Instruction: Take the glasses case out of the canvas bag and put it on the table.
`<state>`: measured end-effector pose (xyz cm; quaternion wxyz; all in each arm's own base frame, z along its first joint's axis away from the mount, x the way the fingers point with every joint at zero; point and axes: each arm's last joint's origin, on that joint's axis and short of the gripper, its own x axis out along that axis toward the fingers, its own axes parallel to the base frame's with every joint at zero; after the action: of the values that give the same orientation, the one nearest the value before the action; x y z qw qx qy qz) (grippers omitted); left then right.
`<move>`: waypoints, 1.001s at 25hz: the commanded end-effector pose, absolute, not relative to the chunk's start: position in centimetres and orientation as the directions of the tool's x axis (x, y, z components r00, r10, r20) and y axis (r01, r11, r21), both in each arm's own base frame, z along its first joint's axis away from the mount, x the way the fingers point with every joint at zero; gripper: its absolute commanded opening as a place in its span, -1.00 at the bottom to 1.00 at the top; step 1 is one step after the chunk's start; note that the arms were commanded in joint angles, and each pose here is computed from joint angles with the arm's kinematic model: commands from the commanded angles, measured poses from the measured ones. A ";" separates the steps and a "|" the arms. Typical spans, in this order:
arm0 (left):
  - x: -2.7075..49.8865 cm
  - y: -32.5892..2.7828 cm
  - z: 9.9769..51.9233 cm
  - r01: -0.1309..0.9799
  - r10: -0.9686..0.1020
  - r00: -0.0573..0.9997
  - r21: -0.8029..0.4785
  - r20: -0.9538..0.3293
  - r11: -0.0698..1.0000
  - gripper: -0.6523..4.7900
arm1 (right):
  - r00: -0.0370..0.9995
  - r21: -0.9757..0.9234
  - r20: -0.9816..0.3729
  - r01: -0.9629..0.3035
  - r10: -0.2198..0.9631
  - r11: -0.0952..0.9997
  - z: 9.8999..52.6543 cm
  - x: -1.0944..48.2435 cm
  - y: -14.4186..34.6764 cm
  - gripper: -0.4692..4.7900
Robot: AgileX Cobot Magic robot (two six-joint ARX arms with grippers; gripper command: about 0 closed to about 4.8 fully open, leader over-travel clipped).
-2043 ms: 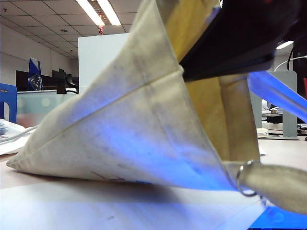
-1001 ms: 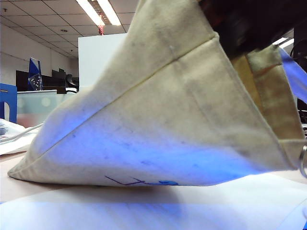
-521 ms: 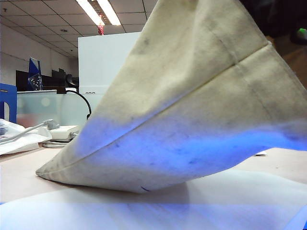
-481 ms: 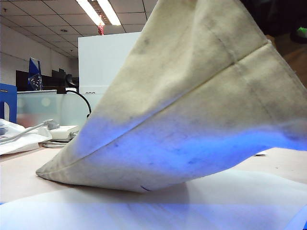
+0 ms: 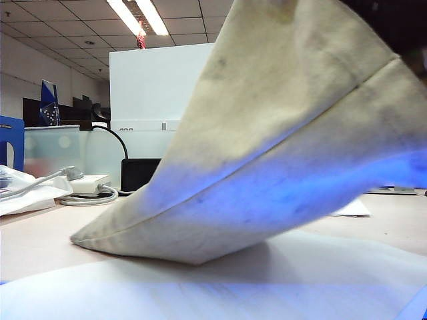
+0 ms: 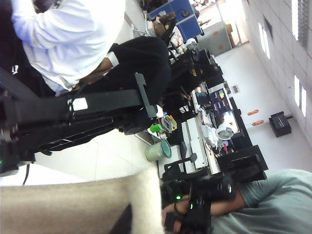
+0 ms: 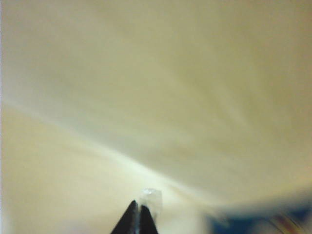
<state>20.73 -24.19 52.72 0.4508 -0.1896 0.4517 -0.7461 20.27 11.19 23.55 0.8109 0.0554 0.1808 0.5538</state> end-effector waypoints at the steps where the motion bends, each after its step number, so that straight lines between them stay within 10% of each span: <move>1: 20.2 -23.8 53.1 0.494 -0.830 -0.547 -0.842 -0.109 -0.216 -0.78 | 0.343 0.359 -0.169 -0.852 0.924 0.382 25.6 20.9 8.7 -0.84; 6: 20.4 -23.8 52.8 0.512 -0.841 -0.526 -0.837 -0.127 -0.194 -0.78 | 0.162 0.502 -0.133 -0.840 0.978 0.208 26.1 19.2 6.4 -0.84; 12: 20.3 -23.9 52.9 0.507 -0.839 -0.530 -0.839 -0.123 -0.197 -0.78 | 0.453 0.230 -0.568 -0.714 0.686 0.662 22.5 18.7 5.9 -0.84; 20: 18.5 -26.3 54.8 0.545 -0.818 -0.571 -0.776 -0.067 -0.318 -0.78 | 0.474 0.259 -0.662 -0.583 0.581 0.770 18.0 23.0 7.2 -0.82; 25: 17.4 -26.8 54.8 0.542 -0.810 -0.582 -0.778 -0.076 -0.317 -0.78 | 0.664 0.162 -0.571 -0.486 0.483 0.859 20.2 25.1 7.4 0.02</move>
<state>18.69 -27.24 53.76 0.4511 -0.1800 0.4250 -0.7639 24.60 7.38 19.73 0.9013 -0.0037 0.3291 0.2818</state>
